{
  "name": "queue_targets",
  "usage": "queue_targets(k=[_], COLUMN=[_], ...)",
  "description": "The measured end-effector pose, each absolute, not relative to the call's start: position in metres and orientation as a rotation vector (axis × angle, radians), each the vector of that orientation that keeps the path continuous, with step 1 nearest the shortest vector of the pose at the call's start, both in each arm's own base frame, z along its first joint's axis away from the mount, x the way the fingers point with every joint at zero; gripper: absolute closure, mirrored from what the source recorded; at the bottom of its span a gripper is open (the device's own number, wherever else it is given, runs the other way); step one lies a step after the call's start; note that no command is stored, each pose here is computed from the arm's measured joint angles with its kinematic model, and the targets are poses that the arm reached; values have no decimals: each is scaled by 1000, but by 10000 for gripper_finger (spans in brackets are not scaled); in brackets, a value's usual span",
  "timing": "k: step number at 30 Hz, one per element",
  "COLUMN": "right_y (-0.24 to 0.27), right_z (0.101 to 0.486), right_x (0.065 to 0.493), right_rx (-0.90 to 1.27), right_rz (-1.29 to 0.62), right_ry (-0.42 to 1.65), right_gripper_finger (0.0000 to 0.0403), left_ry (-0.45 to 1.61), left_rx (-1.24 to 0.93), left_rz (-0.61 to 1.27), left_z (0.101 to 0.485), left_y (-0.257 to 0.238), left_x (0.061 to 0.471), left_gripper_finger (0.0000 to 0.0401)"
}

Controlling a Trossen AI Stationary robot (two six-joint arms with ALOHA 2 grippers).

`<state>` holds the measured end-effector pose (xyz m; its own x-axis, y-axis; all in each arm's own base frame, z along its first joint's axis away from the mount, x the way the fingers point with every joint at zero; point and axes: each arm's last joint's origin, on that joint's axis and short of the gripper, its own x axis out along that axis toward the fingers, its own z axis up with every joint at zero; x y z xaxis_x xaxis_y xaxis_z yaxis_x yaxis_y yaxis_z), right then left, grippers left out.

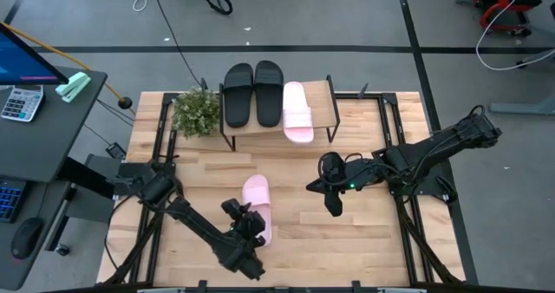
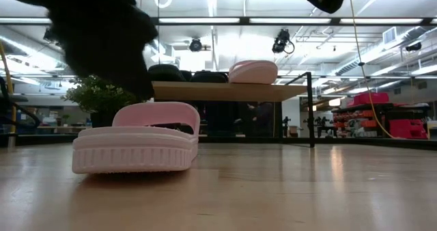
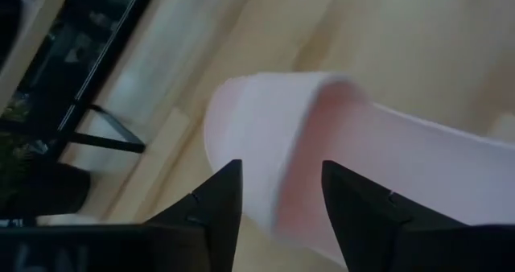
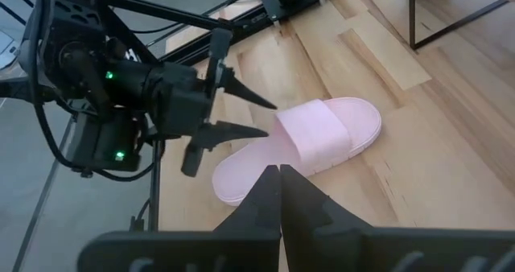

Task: Pick and place slides into the shelf
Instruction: Put the pink slide on the shelf

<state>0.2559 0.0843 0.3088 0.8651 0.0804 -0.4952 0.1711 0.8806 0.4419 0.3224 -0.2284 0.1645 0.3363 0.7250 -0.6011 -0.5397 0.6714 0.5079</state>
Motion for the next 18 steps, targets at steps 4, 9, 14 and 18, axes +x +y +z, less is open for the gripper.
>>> queue_targets(k=[4,9,14,18], right_y=[84,84,84,84], right_z=[309,309,309,309], right_x=[256,256,256,256], right_rx=[497,499,498,496], right_rz=[-50,-50,-59,-67], right_ry=[528,529,524,521], right_gripper_finger=[402,402,402,402], left_ry=[920,986,995,970], left_rx=[218,223,244,250], left_rz=[867,889,897,917], left_z=[156,139,136,136], left_y=[-215,-203,-198,-191], left_x=[327,323,324,329], left_gripper_finger=[216,220,230,251])
